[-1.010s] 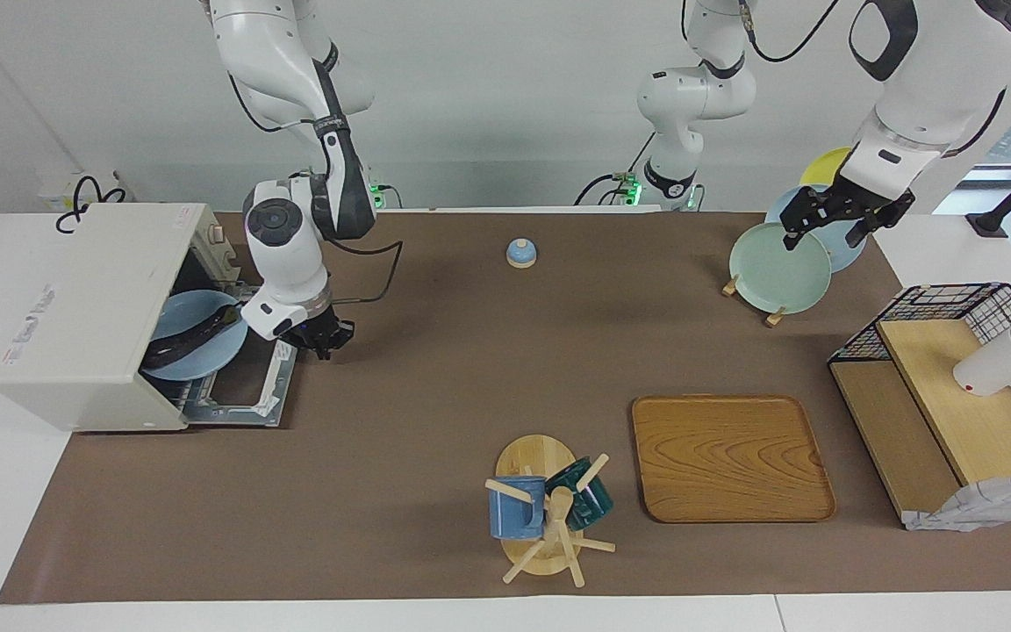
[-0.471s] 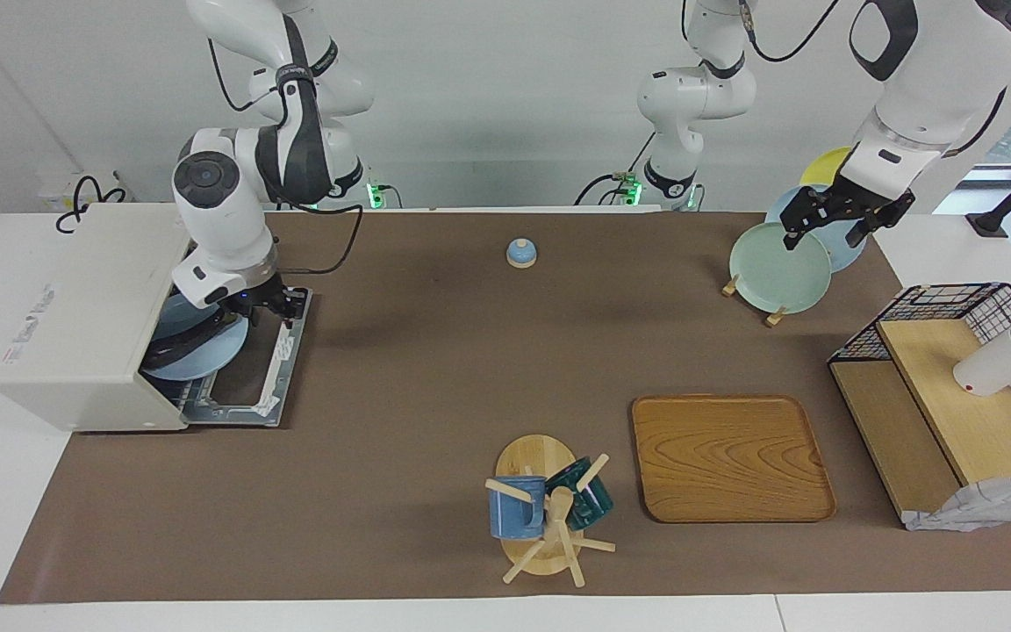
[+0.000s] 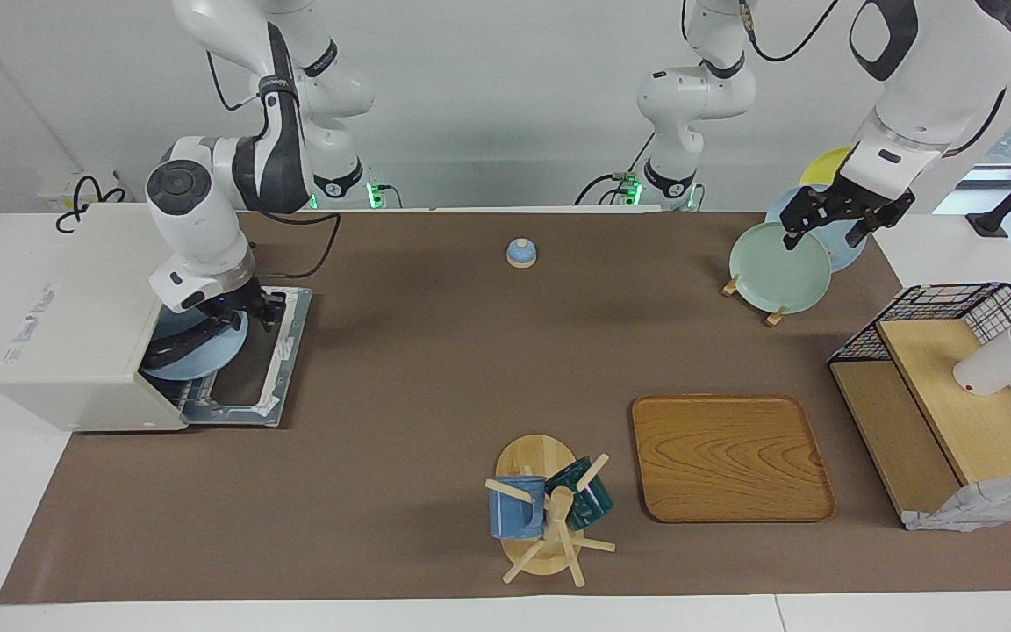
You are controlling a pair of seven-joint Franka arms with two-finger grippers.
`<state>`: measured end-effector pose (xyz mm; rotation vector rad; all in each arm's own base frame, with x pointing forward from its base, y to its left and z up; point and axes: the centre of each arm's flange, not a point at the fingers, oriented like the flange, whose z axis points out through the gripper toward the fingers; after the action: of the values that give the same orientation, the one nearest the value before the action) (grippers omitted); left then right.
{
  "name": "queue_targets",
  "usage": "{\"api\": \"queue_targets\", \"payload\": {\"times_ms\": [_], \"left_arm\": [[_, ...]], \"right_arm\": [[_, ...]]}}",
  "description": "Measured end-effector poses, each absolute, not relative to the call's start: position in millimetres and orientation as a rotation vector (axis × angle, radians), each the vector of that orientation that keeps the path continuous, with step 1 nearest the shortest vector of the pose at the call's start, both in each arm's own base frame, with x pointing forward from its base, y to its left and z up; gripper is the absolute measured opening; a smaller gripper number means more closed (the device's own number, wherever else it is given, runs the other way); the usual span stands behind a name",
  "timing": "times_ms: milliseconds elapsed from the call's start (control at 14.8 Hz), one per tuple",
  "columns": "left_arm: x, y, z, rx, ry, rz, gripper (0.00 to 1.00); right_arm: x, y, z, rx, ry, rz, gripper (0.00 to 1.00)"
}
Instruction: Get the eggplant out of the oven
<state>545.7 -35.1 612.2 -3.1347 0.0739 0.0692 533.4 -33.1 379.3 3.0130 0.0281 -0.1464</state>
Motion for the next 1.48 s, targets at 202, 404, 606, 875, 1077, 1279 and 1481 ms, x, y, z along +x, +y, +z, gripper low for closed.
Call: {"api": "queue_targets", "payload": {"times_ms": [202,404,606,875,1077,1279,1481], "left_arm": [[545.6,-36.4,612.2,-3.134,0.077,0.070,1.00],[545.4,-39.0,612.2,-3.134,0.085,0.070,1.00],[545.3,-40.0,612.1,-3.134,0.088,0.070,1.00],[545.2,-40.2,611.3,-3.134,0.088,0.072,1.00],[545.2,-40.7,611.2,-3.134,0.090,0.073,1.00],[545.1,-40.8,610.5,-3.134,0.090,0.075,1.00],[545.1,-40.8,609.9,-3.133,0.090,0.077,1.00]], "right_arm": [[531.7,-37.0,381.0,3.014,0.029,-0.144,0.52],[532.3,-37.9,379.7,3.016,0.029,-0.117,0.51],[530.2,-37.2,373.0,3.018,0.034,-0.101,0.46],[527.8,-39.6,366.2,3.021,0.063,-0.084,0.34],[526.2,-48.5,363.9,3.023,0.089,-0.083,0.32],[525.4,-54.0,363.6,3.022,0.141,-0.088,0.14],[525.6,-48.7,374.2,3.014,0.192,-0.060,0.04]]}}
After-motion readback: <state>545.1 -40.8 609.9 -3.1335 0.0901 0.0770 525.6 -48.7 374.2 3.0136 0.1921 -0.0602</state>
